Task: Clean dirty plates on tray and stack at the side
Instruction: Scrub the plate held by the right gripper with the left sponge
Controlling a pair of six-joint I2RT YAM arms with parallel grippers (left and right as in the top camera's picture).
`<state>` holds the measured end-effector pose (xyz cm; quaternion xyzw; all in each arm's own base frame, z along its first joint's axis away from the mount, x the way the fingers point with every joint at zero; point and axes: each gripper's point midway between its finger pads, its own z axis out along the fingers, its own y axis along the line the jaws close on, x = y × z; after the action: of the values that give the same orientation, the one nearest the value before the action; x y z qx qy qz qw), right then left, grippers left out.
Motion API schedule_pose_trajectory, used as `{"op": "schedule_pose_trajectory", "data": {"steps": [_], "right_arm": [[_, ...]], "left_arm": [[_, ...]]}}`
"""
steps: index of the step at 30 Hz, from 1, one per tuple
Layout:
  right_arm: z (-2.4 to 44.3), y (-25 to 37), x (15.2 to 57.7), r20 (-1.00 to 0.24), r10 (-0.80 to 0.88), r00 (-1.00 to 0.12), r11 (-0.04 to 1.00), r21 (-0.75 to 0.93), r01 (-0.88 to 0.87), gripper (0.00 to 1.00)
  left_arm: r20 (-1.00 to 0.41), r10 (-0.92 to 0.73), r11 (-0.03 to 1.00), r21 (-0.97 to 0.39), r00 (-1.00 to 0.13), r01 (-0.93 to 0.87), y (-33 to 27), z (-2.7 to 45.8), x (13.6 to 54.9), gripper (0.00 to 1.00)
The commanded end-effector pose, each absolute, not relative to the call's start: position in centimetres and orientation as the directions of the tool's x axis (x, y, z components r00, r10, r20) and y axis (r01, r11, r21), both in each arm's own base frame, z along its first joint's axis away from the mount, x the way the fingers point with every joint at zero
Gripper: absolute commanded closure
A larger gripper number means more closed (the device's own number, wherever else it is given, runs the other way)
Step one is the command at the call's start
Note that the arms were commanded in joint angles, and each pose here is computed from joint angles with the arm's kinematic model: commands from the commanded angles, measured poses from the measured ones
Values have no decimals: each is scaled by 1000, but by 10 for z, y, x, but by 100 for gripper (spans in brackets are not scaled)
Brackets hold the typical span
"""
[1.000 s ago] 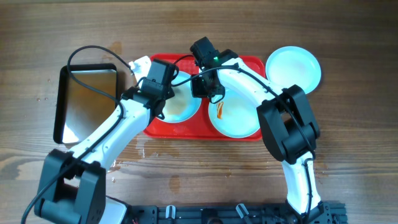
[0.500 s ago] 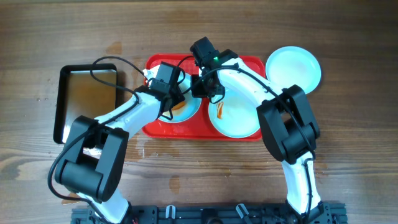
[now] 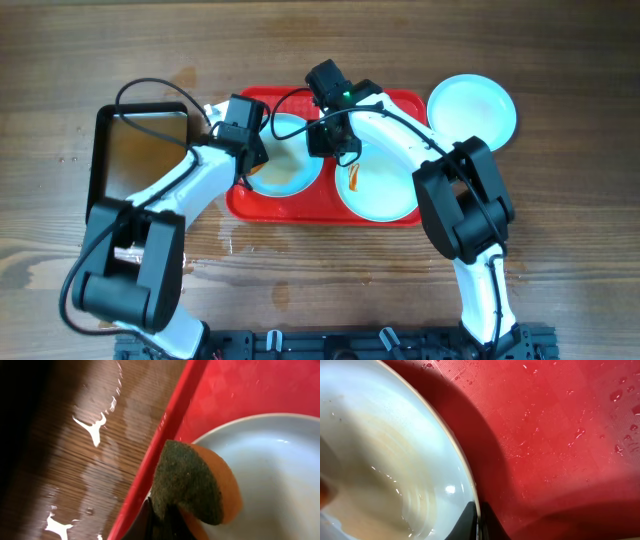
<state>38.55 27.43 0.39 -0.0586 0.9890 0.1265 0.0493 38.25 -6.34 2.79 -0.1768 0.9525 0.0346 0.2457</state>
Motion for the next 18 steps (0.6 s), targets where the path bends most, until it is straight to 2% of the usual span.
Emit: {"op": "schedule_pose_trajectory", "data": {"steps": [1, 5, 8, 12, 18], "right_arm": [[-15, 262, 377, -84, -117, -990, 975, 178, -131, 96], [-15, 262, 377, -85, -117, -990, 975, 178, -131, 96], [-15, 263, 379, -91, -116, -989, 975, 181, -131, 96], [-15, 262, 379, -91, -114, -989, 975, 181, -129, 96], [-15, 262, 378, -85, -115, -990, 975, 178, -129, 96]], "left_arm": [[-552, -286, 946, -34, -783, -322, -59, 61, 388, 96], [-467, -338, 940, -206, -817, -270, -92, 63, 381, 96], [-330, -411, 890, -347, -850, -295, -122, 51, 371, 96], [-270, -403, 890, -338, -875, -306, -140, 27, 363, 96], [-152, -398, 904, -233, -905, -358, -143, -20, 335, 96]]}}
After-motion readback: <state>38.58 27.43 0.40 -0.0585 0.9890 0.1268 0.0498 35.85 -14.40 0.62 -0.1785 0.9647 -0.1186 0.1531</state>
